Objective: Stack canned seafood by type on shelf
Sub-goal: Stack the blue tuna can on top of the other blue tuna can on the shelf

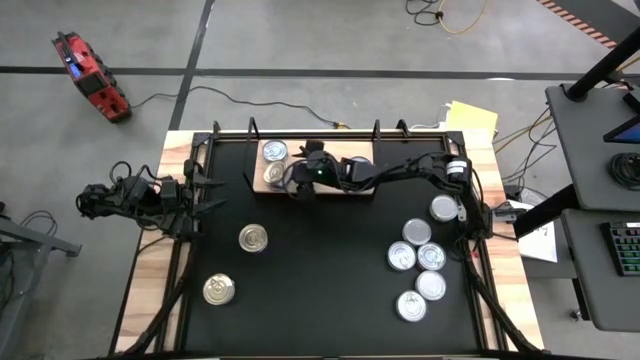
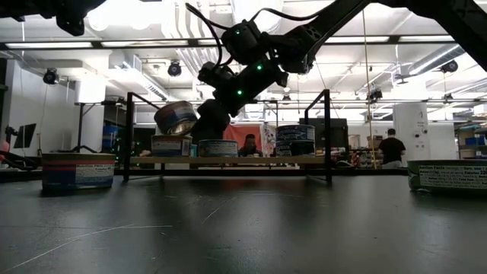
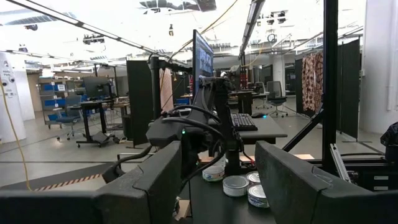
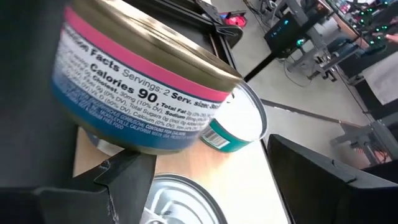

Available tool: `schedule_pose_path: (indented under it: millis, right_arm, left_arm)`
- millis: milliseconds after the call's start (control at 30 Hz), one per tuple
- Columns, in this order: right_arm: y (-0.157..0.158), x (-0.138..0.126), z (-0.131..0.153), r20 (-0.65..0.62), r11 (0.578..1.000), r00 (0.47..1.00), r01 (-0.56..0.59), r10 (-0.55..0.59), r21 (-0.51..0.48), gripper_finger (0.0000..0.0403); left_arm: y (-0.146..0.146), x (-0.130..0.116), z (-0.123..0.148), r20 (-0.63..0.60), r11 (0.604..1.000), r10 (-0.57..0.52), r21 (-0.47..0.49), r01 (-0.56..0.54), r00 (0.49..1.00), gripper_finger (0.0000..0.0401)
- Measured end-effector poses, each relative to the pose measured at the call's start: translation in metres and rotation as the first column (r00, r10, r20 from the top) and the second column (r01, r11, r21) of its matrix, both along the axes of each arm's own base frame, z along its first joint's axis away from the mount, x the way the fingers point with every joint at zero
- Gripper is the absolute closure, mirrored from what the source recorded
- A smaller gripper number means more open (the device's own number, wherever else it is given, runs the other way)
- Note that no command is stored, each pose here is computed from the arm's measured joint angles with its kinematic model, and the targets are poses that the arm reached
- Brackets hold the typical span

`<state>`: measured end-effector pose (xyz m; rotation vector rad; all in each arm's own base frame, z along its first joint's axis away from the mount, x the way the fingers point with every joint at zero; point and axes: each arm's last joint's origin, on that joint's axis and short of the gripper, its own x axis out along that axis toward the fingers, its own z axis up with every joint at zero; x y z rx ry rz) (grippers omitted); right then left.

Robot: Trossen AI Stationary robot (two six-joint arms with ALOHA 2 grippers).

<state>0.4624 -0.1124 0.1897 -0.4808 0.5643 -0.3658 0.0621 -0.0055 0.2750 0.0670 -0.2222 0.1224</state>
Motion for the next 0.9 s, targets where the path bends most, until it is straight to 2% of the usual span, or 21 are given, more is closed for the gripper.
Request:
schedule_pose_path:
  millis: [400,900]
  right_arm:
    - [-0.002,-0.0003,0.0004,0.013,1.0,1.0,0.012,-0.012,0.013,0.0107]
    - [-0.0025,-0.0004,0.0005,0.024,0.999,0.999,0.022,-0.023,0.033,0.0136]
  left_arm:
    - [0.0001,0.0,0.0,0.0,1.0,0.002,-0.001,-0.002,1.0,0.0211]
    - [-0.001,0.004,-0.0067,-0.011,1.0,-0.004,-0.017,0.004,1.0,0.0211]
